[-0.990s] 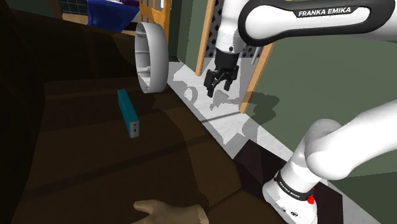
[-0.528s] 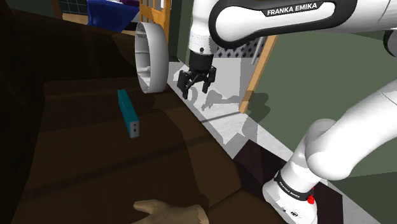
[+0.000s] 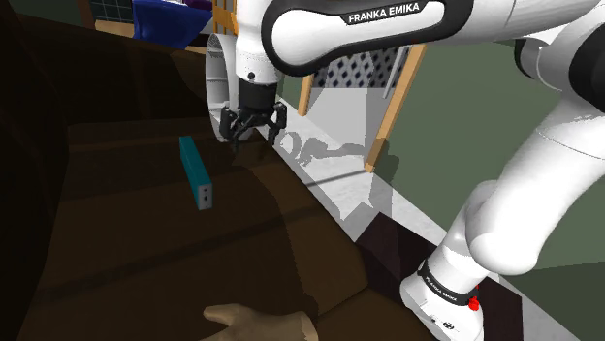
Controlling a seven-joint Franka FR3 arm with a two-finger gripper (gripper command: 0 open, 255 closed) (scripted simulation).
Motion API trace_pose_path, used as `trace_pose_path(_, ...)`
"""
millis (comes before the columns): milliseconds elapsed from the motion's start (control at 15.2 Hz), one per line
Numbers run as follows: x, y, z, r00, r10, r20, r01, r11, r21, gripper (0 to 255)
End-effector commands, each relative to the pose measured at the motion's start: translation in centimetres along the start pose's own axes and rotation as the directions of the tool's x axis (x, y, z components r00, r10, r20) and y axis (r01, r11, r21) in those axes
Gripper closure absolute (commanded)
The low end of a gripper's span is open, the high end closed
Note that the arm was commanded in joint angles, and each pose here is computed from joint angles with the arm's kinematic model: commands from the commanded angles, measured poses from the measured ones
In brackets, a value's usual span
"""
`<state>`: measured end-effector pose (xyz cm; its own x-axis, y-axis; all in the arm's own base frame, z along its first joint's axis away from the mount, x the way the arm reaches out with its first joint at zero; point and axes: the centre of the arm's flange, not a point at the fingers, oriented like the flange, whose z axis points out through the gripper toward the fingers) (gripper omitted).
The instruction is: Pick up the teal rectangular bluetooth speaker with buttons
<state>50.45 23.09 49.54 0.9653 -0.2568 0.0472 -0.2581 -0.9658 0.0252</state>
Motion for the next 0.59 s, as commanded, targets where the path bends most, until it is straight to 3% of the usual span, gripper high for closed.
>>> trace_pose_path(0,1.3,-2.2,0.3,1.000,0.013,-0.005,-0.013,1.000,0.007,0)
trace_pose_path(528,5.9,-11.2,1.1,0.998,0.059,-0.024,-0.059,0.998,0.031,0)
